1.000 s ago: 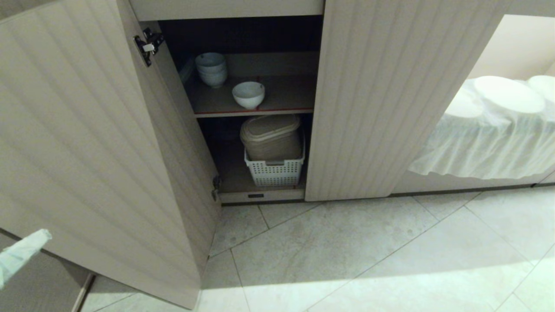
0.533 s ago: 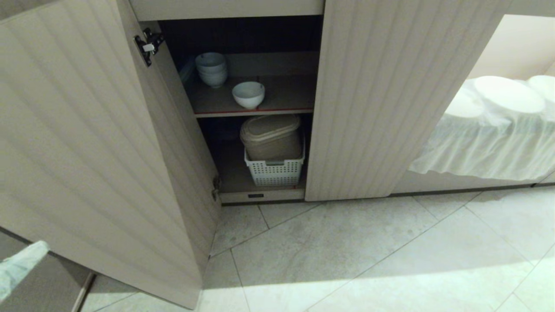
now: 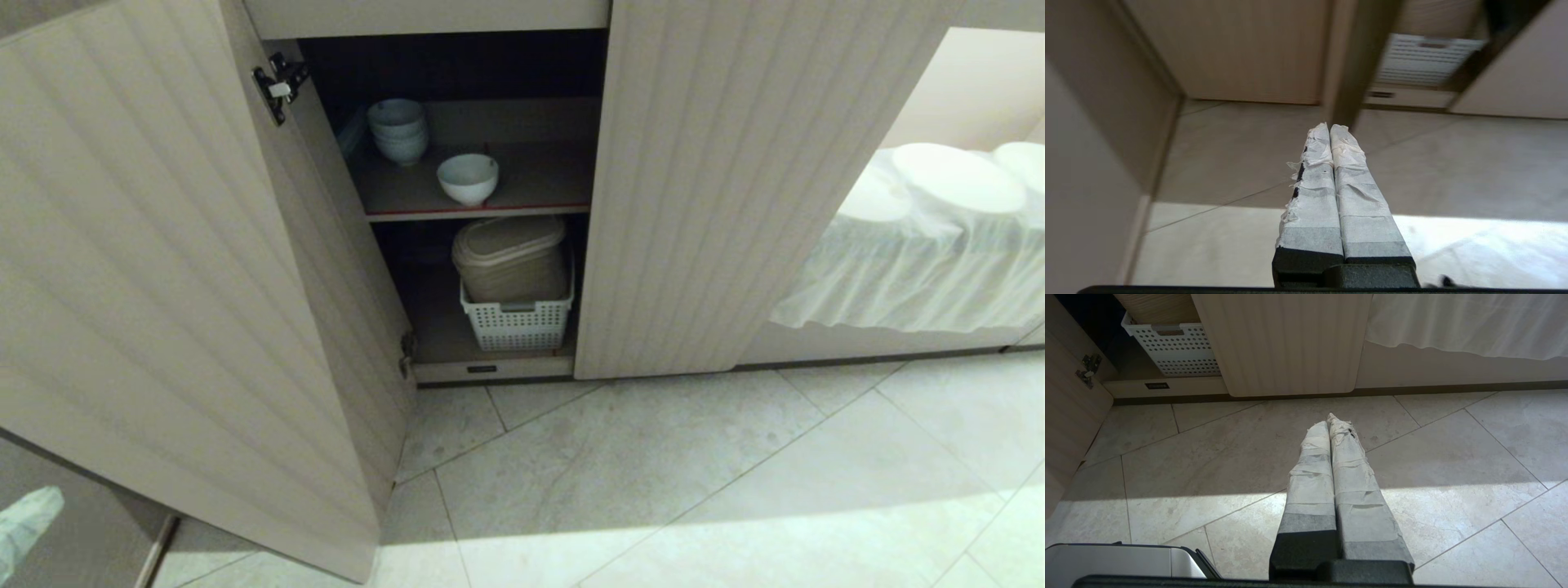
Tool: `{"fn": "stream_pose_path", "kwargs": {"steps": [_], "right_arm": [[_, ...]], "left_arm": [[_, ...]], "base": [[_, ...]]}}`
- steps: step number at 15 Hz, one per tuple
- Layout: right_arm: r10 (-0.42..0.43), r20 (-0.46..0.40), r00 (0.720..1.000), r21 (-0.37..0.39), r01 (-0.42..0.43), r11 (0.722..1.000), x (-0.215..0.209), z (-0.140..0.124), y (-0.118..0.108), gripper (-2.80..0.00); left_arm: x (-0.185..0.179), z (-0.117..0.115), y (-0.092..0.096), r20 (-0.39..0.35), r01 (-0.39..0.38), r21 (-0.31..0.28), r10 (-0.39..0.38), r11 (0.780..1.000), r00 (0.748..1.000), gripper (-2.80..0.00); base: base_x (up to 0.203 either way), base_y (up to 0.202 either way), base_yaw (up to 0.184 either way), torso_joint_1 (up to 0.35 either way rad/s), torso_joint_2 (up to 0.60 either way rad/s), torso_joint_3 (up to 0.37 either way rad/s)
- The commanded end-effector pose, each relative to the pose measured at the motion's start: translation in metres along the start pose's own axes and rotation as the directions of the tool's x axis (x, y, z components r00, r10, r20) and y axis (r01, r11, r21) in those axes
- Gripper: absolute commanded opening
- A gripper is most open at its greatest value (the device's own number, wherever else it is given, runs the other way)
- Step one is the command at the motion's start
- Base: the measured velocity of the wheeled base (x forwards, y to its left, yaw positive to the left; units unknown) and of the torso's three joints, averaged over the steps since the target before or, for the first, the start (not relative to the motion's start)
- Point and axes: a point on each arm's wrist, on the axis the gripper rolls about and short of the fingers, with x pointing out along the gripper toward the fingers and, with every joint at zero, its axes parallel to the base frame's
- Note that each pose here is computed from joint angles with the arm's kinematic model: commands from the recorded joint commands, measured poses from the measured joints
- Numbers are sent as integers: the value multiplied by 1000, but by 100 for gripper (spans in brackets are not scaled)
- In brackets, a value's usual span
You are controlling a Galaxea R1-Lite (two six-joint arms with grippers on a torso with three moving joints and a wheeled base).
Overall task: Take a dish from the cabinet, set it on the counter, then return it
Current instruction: Close the cabinet door
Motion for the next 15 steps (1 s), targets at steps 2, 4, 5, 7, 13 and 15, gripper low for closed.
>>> {"fn": "stream_pose_path", "kwargs": {"steps": [2,4,5,7,13,15], "right_arm": [[0,0,1000,1,0,1000,0,0,0,-280],[0,0,1000,0,0,1000,0,0,0,-280],[0,0,1000,1,0,1000,0,0,0,-280],[0,0,1000,1,0,1000,0,0,0,-280],[0,0,1000,0,0,1000,0,0,0,-280],[1,0,1000,1,-1,1000,0,0,0,-280]], "left_arm": [[6,17,6,54,-15,-12,15,1000,998,-280],[13,28,11,120,-22,-34,26,999,992,-280],[17,32,15,136,-51,-48,57,998,989,-280],[22,44,21,168,-99,-90,113,991,979,-280],[29,66,22,205,-14,-230,63,973,977,-280],[30,69,18,206,66,-261,-11,963,979,-280]], "base": [[0,0,0,0,0,0],[0,0,0,0,0,0],[0,0,0,0,0,0],[0,0,0,0,0,0],[0,0,0,0,0,0],[0,0,0,0,0,0]]}}
